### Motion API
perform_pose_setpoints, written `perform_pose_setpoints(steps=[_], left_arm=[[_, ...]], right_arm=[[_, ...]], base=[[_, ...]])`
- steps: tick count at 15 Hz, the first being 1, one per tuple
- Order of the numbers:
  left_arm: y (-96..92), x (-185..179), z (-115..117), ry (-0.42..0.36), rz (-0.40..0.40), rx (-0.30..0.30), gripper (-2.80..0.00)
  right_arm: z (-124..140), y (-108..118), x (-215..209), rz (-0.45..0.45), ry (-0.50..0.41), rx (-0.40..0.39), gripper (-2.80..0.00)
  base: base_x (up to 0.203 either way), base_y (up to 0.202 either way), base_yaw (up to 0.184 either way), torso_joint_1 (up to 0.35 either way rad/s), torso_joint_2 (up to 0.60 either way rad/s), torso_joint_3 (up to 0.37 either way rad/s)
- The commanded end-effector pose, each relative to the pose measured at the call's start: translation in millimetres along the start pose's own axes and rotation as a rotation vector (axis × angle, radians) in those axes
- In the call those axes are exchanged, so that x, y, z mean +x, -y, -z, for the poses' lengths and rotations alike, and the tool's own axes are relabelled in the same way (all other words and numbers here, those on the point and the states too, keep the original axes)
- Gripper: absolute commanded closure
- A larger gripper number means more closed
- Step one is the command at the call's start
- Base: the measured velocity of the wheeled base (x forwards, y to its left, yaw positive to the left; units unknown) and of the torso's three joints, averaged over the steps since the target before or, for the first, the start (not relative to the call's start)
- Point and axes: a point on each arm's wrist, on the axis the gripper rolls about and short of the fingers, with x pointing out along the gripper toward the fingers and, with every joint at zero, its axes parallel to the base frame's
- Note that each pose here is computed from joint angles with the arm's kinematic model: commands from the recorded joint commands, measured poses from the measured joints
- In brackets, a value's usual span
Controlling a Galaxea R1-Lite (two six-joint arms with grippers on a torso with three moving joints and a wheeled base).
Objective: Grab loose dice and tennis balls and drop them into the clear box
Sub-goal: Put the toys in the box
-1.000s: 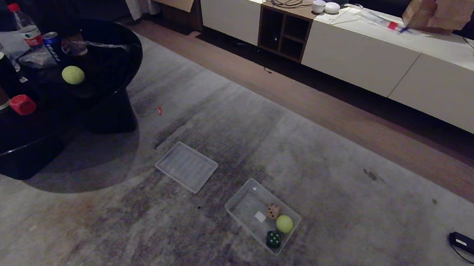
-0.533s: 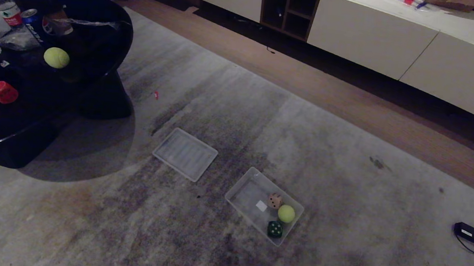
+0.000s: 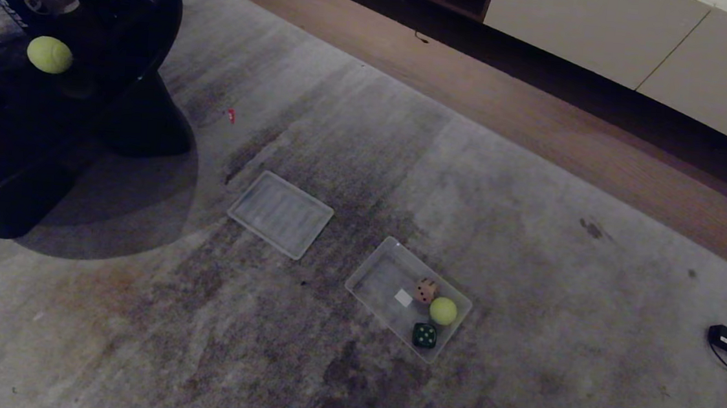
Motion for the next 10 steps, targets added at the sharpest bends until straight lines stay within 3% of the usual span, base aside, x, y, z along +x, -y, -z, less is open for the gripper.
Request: perform_pose_setpoints(steps=[1, 10], left_arm=[[0.0, 0.1, -0.1, -0.001, -0.001, -0.001, 0.00], [0.0, 0.1, -0.1, -0.001, -0.001, -0.001, 0.00]], right_arm=[[0.0, 0.0, 0.1, -0.001, -0.003, 0.000, 0.00], [0.0, 0.0, 0.1, -0.003, -0.003, -0.001, 0.00]], base=[[0.000, 0.000, 0.000, 0.005, 0.00, -0.198], [0.000, 0.000, 0.000, 0.001, 0.00, -0.196]])
